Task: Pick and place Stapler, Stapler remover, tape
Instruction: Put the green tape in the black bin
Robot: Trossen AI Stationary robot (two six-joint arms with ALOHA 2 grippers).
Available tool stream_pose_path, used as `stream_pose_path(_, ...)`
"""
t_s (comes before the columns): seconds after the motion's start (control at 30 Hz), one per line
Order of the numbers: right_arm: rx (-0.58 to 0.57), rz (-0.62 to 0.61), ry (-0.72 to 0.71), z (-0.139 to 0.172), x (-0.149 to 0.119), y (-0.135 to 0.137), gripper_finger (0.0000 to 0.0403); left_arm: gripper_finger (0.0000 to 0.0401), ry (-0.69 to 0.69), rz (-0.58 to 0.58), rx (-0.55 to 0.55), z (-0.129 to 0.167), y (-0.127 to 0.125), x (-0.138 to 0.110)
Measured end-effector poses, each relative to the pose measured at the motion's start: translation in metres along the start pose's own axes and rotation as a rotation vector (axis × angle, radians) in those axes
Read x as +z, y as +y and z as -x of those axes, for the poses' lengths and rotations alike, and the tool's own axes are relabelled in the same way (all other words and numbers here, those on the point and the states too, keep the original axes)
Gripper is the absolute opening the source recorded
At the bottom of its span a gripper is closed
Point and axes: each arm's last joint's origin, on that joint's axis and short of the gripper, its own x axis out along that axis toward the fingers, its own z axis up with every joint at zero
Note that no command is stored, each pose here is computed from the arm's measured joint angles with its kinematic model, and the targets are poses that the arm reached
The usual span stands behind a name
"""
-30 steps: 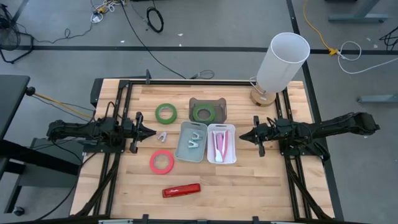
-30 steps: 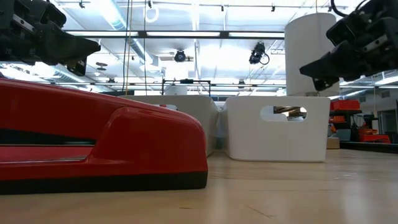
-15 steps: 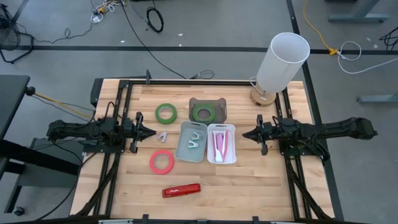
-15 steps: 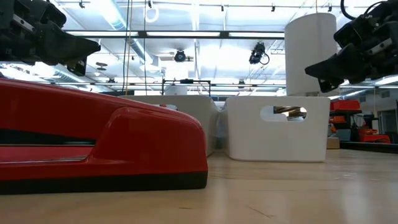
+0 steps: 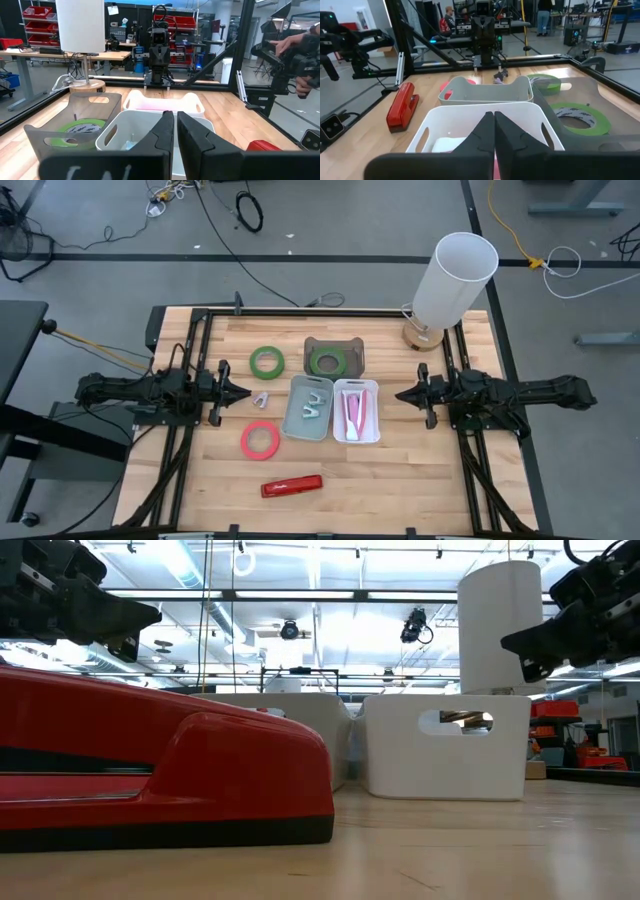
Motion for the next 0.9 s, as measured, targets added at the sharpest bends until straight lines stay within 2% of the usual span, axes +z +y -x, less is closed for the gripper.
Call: stream_pose_path(0.9,0.008,-0.022,-0.103,0.014,0.006,0.001,0.0004,0.0028,0.000,0.000,0.000,0.000,0.000,0.000)
